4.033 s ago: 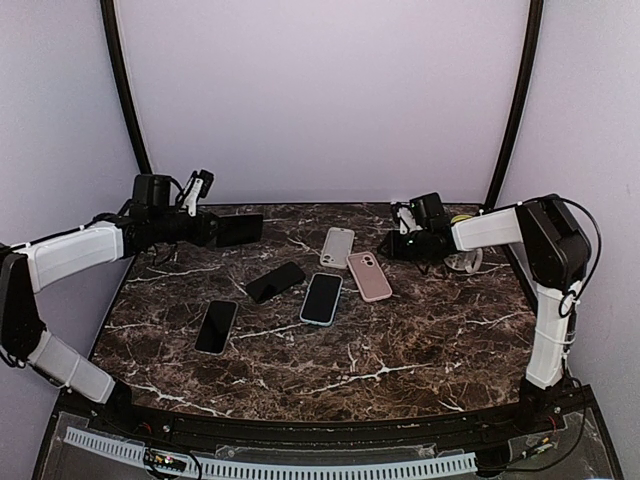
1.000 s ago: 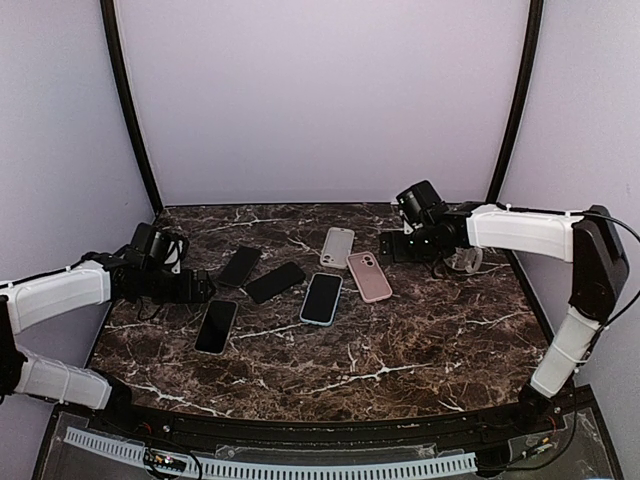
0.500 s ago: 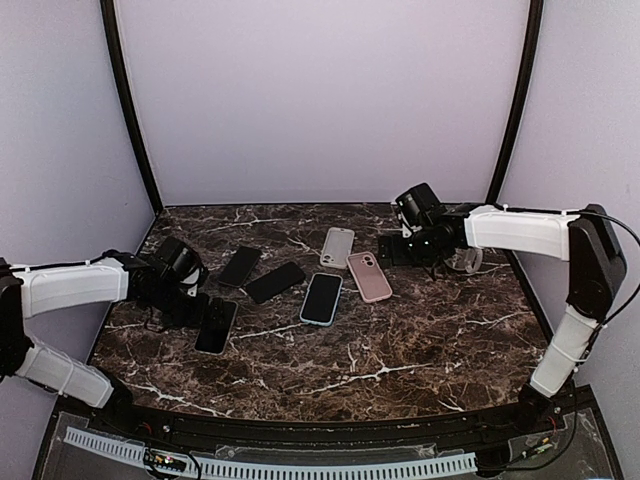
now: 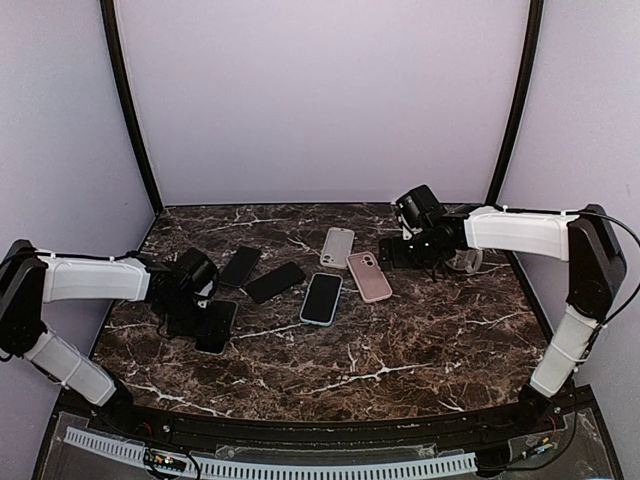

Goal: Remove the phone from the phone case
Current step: Pick up the phone with the phone case from the center of the board.

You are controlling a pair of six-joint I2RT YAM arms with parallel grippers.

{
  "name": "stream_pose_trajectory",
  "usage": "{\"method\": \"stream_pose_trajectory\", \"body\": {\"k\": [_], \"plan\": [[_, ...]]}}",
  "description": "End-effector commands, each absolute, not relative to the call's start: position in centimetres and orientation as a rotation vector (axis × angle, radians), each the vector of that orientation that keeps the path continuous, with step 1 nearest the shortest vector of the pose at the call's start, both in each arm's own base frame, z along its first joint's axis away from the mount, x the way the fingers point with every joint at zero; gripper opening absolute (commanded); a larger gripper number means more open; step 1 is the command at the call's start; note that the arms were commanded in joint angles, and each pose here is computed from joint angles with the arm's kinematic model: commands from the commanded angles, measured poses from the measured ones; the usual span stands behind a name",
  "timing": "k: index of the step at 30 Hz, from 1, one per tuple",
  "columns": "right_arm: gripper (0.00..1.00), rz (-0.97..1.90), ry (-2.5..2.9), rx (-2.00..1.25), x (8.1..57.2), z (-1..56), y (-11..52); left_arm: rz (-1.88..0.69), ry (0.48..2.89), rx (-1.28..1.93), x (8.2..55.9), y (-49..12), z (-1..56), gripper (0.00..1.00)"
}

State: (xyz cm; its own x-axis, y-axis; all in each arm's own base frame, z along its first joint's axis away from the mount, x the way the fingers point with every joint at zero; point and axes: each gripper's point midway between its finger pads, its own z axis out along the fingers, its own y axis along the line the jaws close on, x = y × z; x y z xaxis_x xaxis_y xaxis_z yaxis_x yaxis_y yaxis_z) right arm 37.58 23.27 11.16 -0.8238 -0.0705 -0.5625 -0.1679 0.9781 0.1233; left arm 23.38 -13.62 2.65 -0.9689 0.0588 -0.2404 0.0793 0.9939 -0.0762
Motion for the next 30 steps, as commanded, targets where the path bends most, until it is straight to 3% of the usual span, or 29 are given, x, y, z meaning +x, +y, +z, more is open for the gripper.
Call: {"method": "stream_pose_trajectory", "body": {"k": [1, 16, 19, 26, 30], "plan": [[0.99, 0.221, 2.547, -0.171, 37.4, 10.5, 23.1, -0.048, 2.901, 0.101, 23.8, -13.6, 2.6, 0.98], [0.99, 0.177, 2.563, -0.190, 37.1, 10.4, 22.5, 0.121, 2.941, 0.111, 22.5, -13.1, 0.5, 0.82], [0.99, 0.202, 2.554, -0.201, 36.9, 11.0, 22.7, 0.068, 2.927, 0.123, 22.3, -13.4, 0.1, 0.73], [0.99, 0.387, 2.568, -0.252, 35.8, 11.8, 24.9, -0.206, 2.806, 0.274, 23.2, -16.6, 2.6, 0.64], [0.97, 0.638, 2.615, -0.310, 33.8, 11.4, 27.8, -0.277, 2.720, 0.326, 23.8, -17.5, 4.4, 0.59]]}}
